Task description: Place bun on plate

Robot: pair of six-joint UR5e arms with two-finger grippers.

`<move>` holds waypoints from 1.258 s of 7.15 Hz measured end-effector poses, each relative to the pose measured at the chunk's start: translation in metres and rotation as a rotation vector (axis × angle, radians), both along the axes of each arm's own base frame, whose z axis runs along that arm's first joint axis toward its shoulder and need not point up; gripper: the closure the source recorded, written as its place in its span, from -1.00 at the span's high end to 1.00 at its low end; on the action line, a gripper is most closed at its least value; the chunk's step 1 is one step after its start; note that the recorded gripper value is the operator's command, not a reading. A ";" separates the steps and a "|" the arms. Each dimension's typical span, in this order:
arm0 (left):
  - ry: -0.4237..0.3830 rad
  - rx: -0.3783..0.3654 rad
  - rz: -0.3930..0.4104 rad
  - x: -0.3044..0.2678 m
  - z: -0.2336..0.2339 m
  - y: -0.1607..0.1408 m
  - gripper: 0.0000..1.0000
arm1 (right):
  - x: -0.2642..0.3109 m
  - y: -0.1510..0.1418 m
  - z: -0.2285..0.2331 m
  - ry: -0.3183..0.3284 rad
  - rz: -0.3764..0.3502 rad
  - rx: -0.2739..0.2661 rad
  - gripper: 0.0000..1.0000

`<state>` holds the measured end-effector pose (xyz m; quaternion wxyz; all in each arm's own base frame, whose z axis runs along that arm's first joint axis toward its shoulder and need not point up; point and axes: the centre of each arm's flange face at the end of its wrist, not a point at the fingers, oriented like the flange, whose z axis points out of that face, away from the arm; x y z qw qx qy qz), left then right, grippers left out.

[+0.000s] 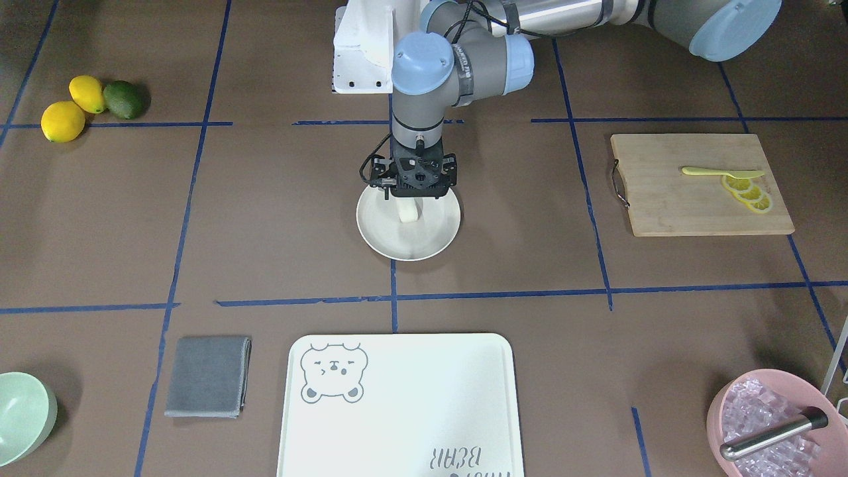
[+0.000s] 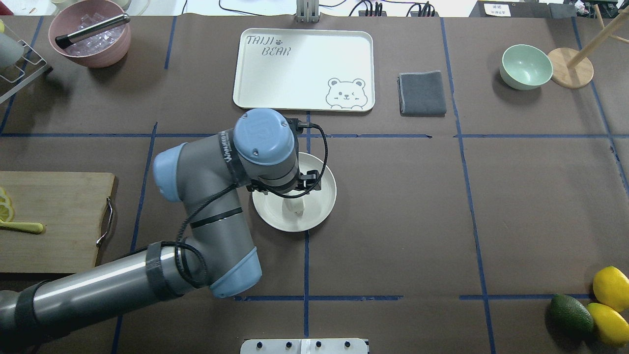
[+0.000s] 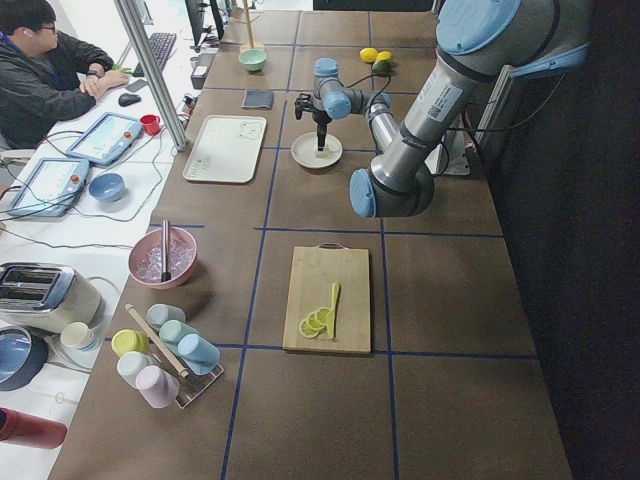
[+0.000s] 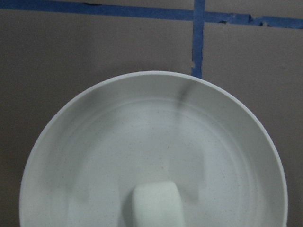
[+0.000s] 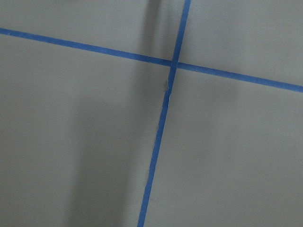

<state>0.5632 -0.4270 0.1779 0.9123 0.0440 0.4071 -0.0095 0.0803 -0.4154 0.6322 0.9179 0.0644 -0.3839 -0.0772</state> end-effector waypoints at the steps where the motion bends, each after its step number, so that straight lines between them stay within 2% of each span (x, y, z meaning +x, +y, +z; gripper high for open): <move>1: -0.026 0.035 0.047 -0.052 0.011 0.000 1.00 | 0.000 0.000 0.000 0.001 0.000 0.000 1.00; 3: -0.073 0.107 0.163 -0.188 0.052 -0.019 1.00 | 0.000 0.000 0.002 0.004 0.000 -0.001 1.00; 5: -0.087 0.164 0.263 -0.338 0.135 -0.053 1.00 | 0.000 0.000 0.008 0.005 0.000 -0.009 1.00; 6: -0.090 0.181 0.285 -0.421 0.189 -0.063 1.00 | 0.000 0.001 0.009 0.004 0.000 -0.010 1.00; 8: -0.076 0.153 0.281 -0.549 0.299 -0.056 1.00 | 0.000 0.000 0.009 0.004 0.000 -0.011 1.00; 9: -0.043 0.108 0.261 -0.589 0.351 -0.045 1.00 | 0.000 0.000 0.009 0.004 0.000 -0.011 1.00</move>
